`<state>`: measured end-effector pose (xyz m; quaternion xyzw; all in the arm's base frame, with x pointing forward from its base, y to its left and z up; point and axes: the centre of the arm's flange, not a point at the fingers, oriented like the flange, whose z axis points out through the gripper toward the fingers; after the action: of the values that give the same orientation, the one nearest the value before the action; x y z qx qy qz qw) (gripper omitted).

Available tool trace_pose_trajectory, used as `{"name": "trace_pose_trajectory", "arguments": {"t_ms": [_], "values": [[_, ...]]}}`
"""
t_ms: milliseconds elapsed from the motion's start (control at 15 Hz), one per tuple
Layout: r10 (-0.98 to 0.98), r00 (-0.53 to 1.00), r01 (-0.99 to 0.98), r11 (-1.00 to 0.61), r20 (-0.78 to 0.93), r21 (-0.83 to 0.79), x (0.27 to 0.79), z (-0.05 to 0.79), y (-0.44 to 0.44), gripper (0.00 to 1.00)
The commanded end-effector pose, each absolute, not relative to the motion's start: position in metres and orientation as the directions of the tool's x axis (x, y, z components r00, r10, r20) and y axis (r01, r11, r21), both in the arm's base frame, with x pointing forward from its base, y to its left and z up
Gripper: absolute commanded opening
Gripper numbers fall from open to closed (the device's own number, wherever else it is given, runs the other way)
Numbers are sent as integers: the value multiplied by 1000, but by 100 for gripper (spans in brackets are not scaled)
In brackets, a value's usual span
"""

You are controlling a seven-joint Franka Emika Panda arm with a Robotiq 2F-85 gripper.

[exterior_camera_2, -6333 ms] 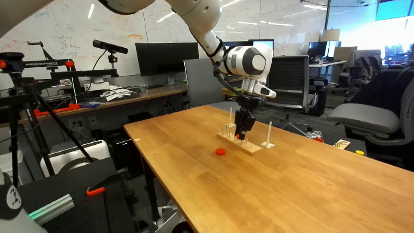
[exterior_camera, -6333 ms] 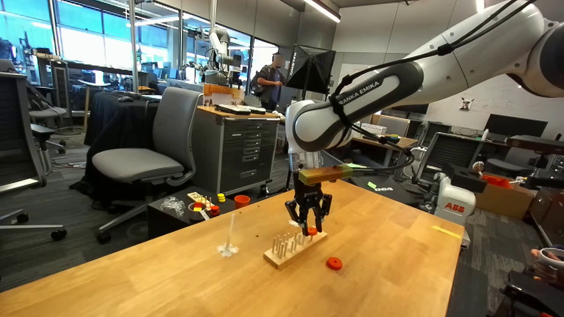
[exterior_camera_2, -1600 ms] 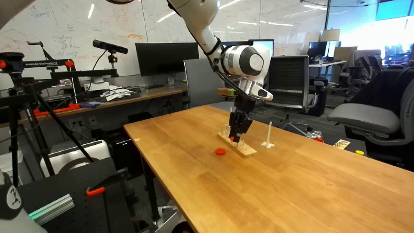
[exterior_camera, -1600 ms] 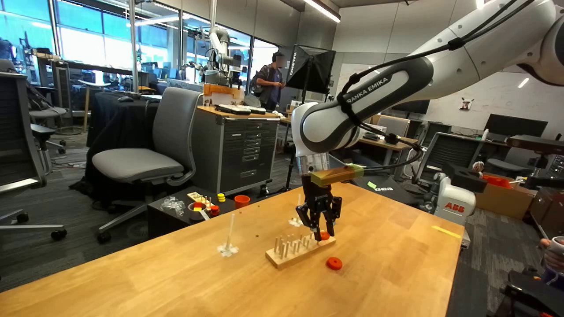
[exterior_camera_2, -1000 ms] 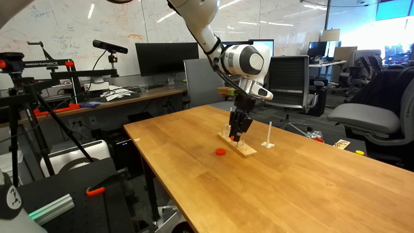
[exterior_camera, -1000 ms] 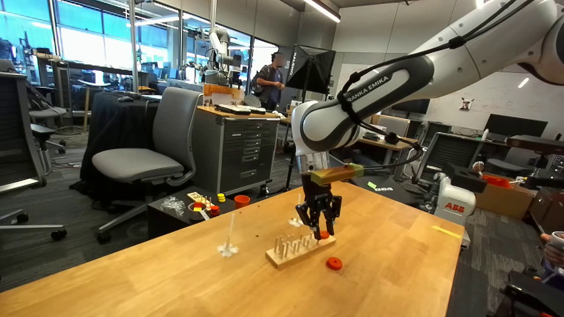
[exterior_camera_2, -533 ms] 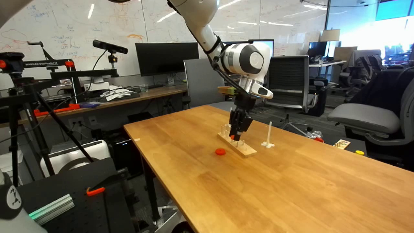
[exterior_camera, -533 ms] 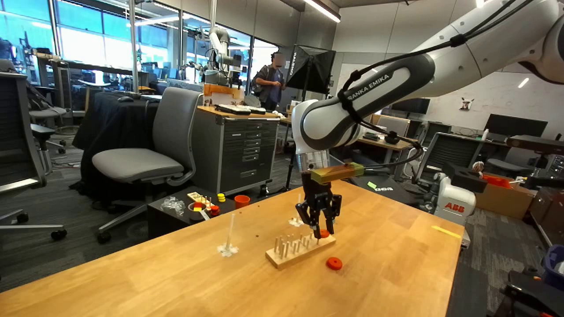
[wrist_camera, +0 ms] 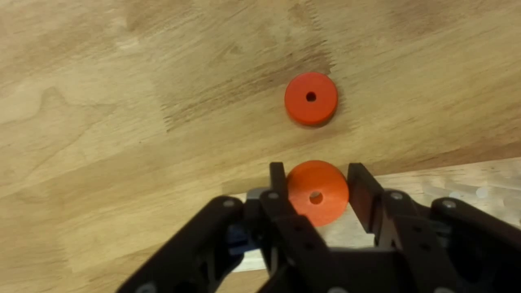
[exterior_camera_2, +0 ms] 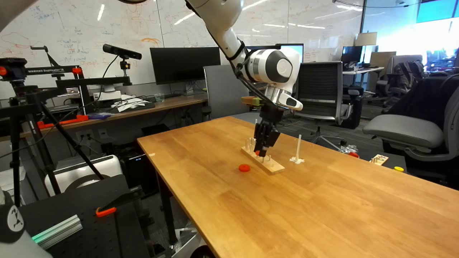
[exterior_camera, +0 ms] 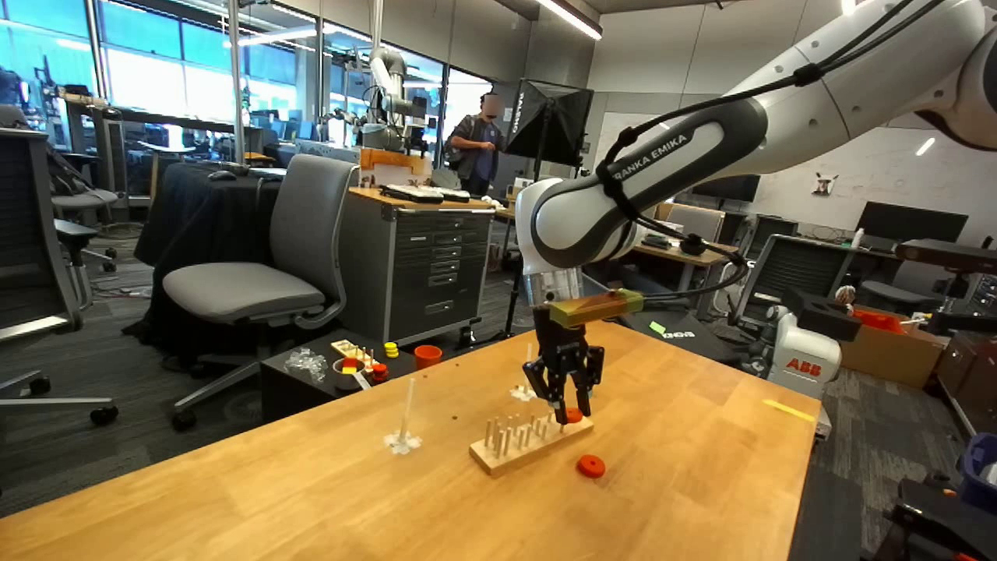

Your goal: Pick up the orange ring on the right and put it on the wooden stand

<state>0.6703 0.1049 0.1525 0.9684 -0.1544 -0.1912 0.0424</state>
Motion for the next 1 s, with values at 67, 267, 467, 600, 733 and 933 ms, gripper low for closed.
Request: {"name": "trace_pose_trajectory", "arguments": {"t_ms": [67,267,467,600,733,933], "values": [[-323,878,-298,-946,-354,125,680,160,103,17],[-316,884,-295,-949,-343,115,683,164,103,17],[-315,884,-293,-949,-344,115,687,162,103,17],[-314,882,-290,-949,-352,120,689,158,104,17],[-316,878,-290,-949,-359,125,691,152,103,17],[-314,872,-288,-949,-374,126,693,145,102,17]]}}
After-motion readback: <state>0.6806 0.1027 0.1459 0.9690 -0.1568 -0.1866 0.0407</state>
